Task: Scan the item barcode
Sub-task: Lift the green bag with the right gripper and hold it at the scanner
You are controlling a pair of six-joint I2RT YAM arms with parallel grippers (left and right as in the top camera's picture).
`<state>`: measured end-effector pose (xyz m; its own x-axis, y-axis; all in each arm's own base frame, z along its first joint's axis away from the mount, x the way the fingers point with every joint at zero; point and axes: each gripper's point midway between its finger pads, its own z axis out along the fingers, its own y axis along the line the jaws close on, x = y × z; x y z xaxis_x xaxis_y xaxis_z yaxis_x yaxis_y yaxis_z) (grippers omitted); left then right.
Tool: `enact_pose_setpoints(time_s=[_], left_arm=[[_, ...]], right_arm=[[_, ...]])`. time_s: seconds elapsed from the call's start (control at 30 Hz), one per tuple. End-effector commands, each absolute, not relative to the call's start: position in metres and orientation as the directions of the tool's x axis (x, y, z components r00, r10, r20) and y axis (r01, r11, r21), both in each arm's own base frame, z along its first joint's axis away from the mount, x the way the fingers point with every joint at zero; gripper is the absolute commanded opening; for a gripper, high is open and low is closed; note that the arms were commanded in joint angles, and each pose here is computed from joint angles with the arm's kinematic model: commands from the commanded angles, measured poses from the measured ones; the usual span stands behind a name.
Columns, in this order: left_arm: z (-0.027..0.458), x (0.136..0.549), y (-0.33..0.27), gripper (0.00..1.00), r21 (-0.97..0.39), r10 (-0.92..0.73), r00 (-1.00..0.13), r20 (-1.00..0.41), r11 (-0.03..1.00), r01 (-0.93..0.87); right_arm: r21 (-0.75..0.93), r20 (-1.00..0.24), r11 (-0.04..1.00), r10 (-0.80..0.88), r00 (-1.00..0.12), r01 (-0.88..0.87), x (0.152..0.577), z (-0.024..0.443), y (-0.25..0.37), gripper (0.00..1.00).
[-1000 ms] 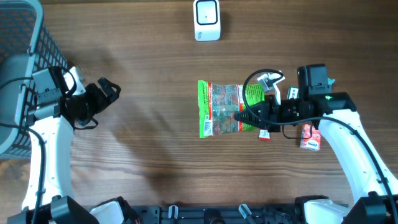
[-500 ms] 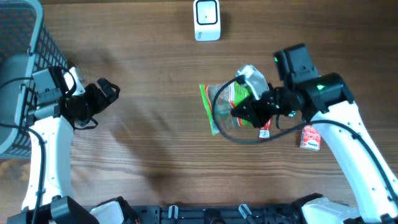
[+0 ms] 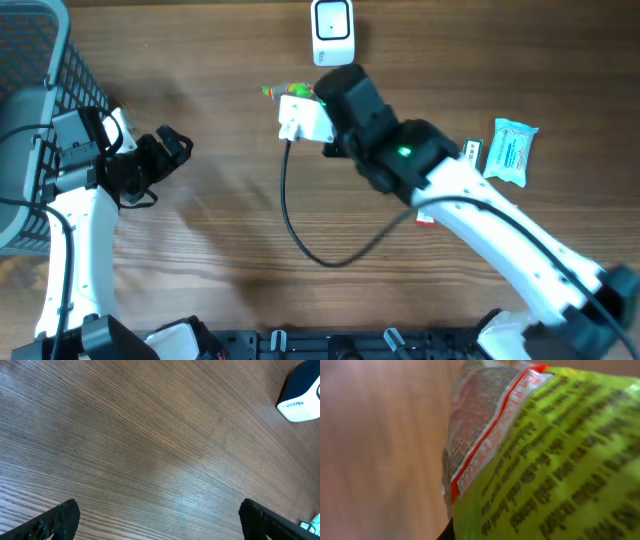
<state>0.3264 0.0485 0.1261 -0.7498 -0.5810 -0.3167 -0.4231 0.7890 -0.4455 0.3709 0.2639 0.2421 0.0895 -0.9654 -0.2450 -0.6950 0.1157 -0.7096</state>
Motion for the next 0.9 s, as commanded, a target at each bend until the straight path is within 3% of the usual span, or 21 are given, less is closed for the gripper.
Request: enact_pose_setpoints(time_s=[0.0, 0.1, 0.4, 0.47, 0.6, 0.67, 0.77, 0.87], left_arm=[[0.134, 0.329, 0.052, 1.0, -0.436, -0.563, -0.747, -0.353, 0.805, -0.401], [0.134, 0.329, 0.052, 1.0, -0.436, -0.563, -0.747, -0.353, 0.805, -0.401], [0.134, 0.329, 0.052, 1.0, -0.436, -0.563, -0.747, -0.353, 0.805, -0.401], [0.134, 0.329, 0.052, 1.0, -0.436, -0.563, -0.747, -0.353, 0.805, -0.401], [0.134, 0.329, 0.052, 1.0, -0.436, -0.563, -0.747, -0.353, 0.805, -0.401], [0.134, 0.329, 0.052, 1.0, -0.436, -0.563, -0.747, -0.353, 0.805, -0.401], [0.134, 0.329, 0.052, 1.0, -0.436, -0.563, -0.747, -0.353, 0.805, -0.401], [0.134, 0.329, 0.052, 1.0, -0.436, -0.563, -0.747, -0.353, 0.805, -0.401]], right_arm=[[-0.824, 0.035, -0.081, -0.995, 0.092, -0.562, 0.416, 0.239, 0.253, 0.04], [-0.884, 0.113, -0.125, -0.992, 0.054, -0.45, 0.46, 0.242, 0.254, 0.04], [-0.969, 0.118, -0.108, -0.992, -0.035, -0.221, 0.557, 0.221, 0.232, 0.04], [-0.981, 0.023, -0.014, -0.999, -0.043, -0.193, 0.57, 0.211, 0.23, 0.04], [-0.919, -0.379, 0.375, -0.926, 0.007, -0.126, 0.583, 0.224, 0.238, 0.04], [-0.851, -0.513, 0.498, -0.856, 0.059, -0.164, 0.583, 0.225, 0.248, 0.04], [-0.792, -0.598, 0.574, -0.798, 0.074, -0.205, 0.582, 0.22, 0.257, 0.04], [-0.779, -0.613, 0.586, -0.787, 0.074, -0.224, 0.584, 0.212, 0.259, 0.04]])
